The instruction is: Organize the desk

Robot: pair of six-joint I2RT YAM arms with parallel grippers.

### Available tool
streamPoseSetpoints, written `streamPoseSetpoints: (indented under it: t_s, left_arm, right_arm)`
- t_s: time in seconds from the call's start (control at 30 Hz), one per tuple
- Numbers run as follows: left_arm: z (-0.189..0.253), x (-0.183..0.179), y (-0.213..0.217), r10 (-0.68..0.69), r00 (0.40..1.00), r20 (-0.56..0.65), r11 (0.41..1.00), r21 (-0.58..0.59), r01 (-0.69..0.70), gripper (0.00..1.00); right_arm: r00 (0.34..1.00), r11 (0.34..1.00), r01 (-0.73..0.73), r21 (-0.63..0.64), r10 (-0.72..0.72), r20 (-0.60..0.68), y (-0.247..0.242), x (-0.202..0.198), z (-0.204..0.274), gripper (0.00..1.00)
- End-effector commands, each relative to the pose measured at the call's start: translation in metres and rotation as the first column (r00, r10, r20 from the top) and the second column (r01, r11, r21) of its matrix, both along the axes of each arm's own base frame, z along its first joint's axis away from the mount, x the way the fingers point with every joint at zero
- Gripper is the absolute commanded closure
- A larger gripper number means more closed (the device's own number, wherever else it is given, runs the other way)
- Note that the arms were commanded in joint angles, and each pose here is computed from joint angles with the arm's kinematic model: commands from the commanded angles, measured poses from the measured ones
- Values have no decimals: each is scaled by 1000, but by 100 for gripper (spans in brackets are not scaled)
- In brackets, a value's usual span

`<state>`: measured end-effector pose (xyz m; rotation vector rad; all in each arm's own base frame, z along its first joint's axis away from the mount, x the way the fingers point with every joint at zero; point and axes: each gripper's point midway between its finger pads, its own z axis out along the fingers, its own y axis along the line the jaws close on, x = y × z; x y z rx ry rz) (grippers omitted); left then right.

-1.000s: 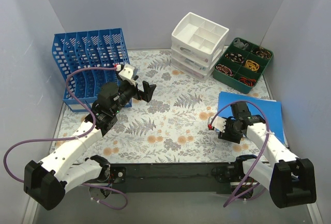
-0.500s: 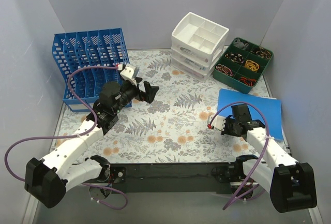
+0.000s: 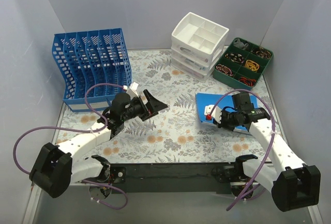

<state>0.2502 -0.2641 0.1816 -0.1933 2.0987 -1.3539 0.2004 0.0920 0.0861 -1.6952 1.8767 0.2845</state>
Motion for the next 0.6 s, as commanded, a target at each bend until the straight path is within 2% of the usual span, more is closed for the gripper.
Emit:
streamPoseSetpoints:
  t_s: [0.0, 0.07, 0.17, 0.23, 0.3, 0.4, 0.57]
  left_arm:
    - [15, -16, -19, 6, 964, -265, 977, -205, -63, 2]
    - [10, -11, -21, 66, 937, -343, 972, -192, -138, 2]
    - [-4, -8, -31, 131, 877, -462, 976, -94, -195, 2]
    - [-18, -9, -40, 155, 828, -539, 981, -11, -191, 2]
    - [-28, -13, -46, 162, 792, -589, 983, 21, -185, 2]
    - [-40, -11, -54, 179, 758, -627, 980, 43, -196, 2]
    - [-36, 0, -60, 196, 758, -623, 975, 39, -220, 2]
  right_arm:
    - [984, 975, -73, 211, 105, -144, 48, -26, 26, 99]
    - [981, 961, -100, 259, 139, -137, 65, -20, 42, 99]
    - [979, 943, -141, 302, 178, -96, 88, -10, 63, 99]
    - [978, 936, -162, 311, 194, -74, 99, -6, 71, 99]
    - [974, 923, -201, 327, 225, -37, 114, -4, 85, 99]
    - [966, 905, -242, 349, 257, 4, 130, -3, 101, 99]
    - [954, 880, -286, 380, 299, 27, 145, -10, 110, 99]
